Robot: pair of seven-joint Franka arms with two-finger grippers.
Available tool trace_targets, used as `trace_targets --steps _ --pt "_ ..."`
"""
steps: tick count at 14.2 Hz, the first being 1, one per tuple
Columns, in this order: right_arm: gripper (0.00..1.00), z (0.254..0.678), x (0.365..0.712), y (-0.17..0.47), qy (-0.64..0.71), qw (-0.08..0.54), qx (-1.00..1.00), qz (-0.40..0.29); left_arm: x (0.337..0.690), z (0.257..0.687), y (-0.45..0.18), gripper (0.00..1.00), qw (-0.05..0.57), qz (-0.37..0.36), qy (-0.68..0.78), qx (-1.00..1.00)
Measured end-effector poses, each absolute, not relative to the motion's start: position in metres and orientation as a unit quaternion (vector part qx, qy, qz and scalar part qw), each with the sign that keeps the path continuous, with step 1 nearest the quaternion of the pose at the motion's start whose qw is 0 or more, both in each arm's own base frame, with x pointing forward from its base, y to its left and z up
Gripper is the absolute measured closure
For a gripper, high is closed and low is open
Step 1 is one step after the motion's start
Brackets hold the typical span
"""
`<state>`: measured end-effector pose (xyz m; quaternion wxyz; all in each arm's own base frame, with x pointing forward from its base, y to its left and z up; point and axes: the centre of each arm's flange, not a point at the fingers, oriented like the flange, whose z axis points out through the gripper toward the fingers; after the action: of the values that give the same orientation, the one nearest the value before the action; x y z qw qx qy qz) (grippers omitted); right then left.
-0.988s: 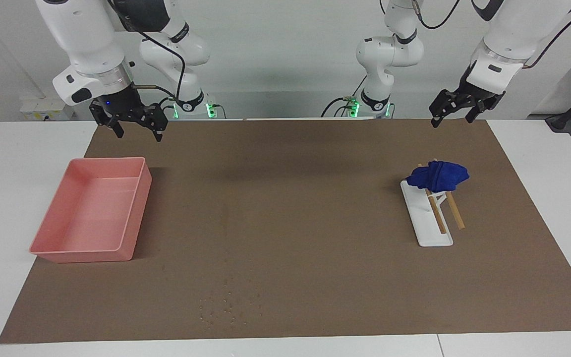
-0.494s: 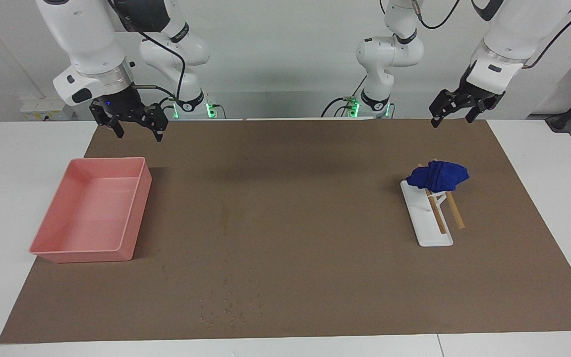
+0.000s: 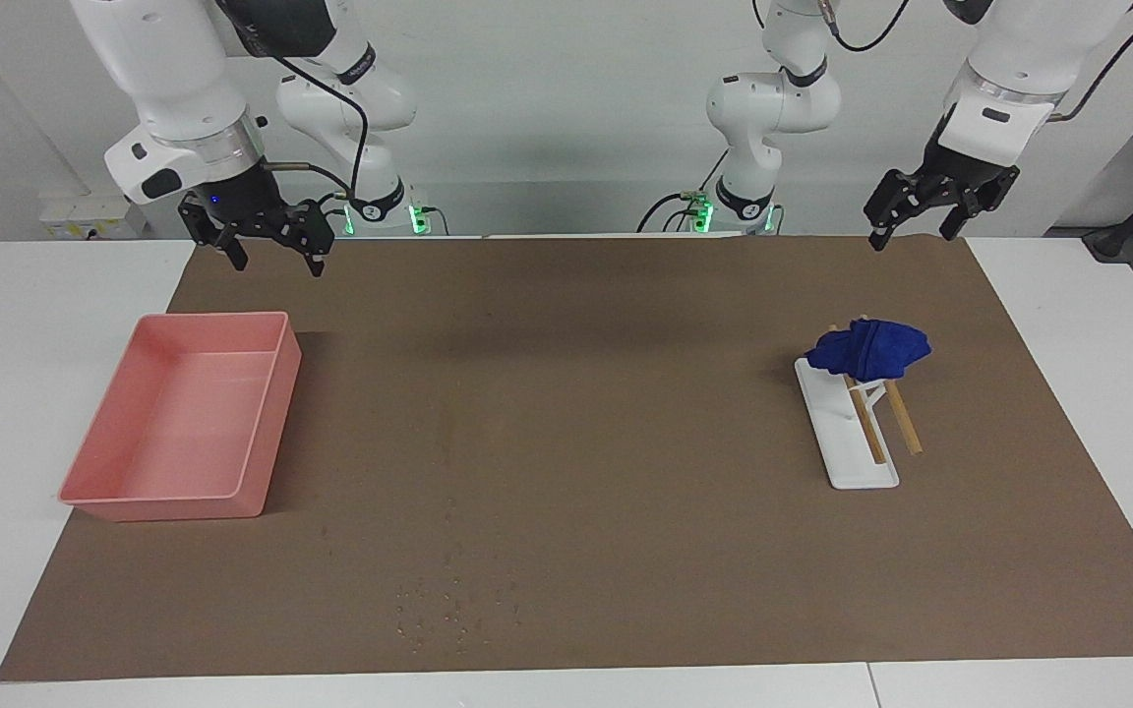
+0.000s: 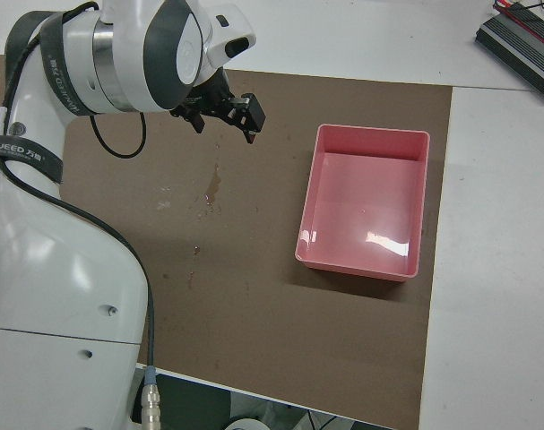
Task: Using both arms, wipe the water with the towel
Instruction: 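Grasp the blue cloth on the white tray with the left gripper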
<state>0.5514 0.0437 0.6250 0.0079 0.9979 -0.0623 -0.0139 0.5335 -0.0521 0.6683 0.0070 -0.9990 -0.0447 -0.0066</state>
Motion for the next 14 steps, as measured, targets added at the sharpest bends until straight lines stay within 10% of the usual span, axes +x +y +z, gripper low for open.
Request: trace_targets --steps 14 --pt "0.00 0.624 0.552 0.046 -0.060 0.008 0.998 -0.011 0.519 0.516 0.055 0.00 0.007 -0.011 -0.236 -0.972"
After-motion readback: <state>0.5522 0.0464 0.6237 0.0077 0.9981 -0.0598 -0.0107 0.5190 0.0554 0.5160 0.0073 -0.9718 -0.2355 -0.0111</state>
